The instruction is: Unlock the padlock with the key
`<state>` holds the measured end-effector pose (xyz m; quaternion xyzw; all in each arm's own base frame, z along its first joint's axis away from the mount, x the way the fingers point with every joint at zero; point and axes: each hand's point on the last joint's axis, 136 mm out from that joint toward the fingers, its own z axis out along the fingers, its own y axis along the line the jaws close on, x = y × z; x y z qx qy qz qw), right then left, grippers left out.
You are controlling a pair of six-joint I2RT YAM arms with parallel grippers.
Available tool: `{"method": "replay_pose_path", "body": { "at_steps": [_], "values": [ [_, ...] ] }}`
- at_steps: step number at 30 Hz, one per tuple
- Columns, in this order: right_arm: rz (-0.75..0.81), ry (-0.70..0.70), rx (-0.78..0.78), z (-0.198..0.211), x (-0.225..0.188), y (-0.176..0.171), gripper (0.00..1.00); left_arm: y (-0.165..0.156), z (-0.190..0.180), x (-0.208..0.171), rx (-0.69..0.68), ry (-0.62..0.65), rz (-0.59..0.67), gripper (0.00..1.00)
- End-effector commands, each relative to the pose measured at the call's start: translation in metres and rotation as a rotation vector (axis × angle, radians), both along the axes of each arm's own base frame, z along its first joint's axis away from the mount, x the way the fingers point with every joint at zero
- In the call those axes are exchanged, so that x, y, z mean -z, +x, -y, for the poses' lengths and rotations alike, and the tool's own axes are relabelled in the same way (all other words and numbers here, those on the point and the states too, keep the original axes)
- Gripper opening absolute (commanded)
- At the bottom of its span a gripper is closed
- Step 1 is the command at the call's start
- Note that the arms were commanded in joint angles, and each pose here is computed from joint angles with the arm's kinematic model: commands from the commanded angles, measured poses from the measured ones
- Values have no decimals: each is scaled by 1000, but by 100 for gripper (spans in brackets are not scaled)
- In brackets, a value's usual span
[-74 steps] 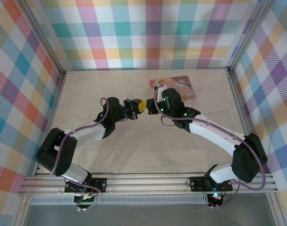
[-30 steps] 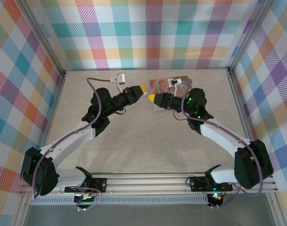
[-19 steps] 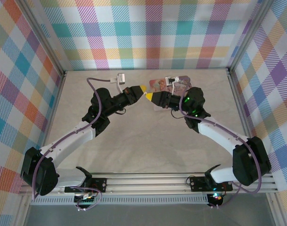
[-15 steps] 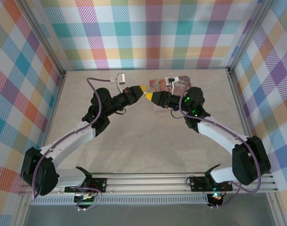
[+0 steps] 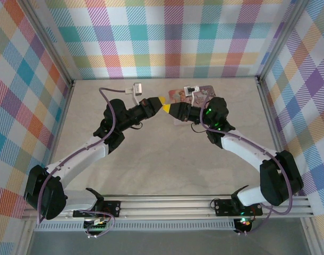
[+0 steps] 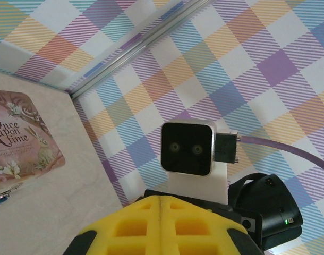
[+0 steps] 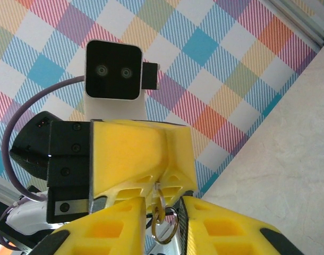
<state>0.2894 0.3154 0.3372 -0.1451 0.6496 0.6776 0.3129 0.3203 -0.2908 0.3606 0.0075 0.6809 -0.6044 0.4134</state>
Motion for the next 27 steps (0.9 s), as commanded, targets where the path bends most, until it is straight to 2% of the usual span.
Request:
{"method": "replay_pose_path", "body": {
  "at_steps": [1,8,16,19,20,23,27],
  "values": [
    [57,36,-28,-3,-20,-5,23,-2,1,-8,-6,-13,30,0],
    [53,35,-5,-1,-20,-4,16,-2,0,-7,-11,-10,31,0],
    [55,6,25,2,-17,-3,0,-4,-2,-6,-18,-7,33,0],
    [59,-37,49,6,-10,-4,0,-4,-5,-5,-33,8,29,1],
    [54,-60,57,7,-4,-4,0,-4,-6,-5,-38,14,28,6],
    [47,-160,100,13,12,-4,0,-2,-10,-1,-62,45,19,35],
    [22,-380,197,34,47,-3,0,4,-17,7,-105,122,4,50]
  ]
}}
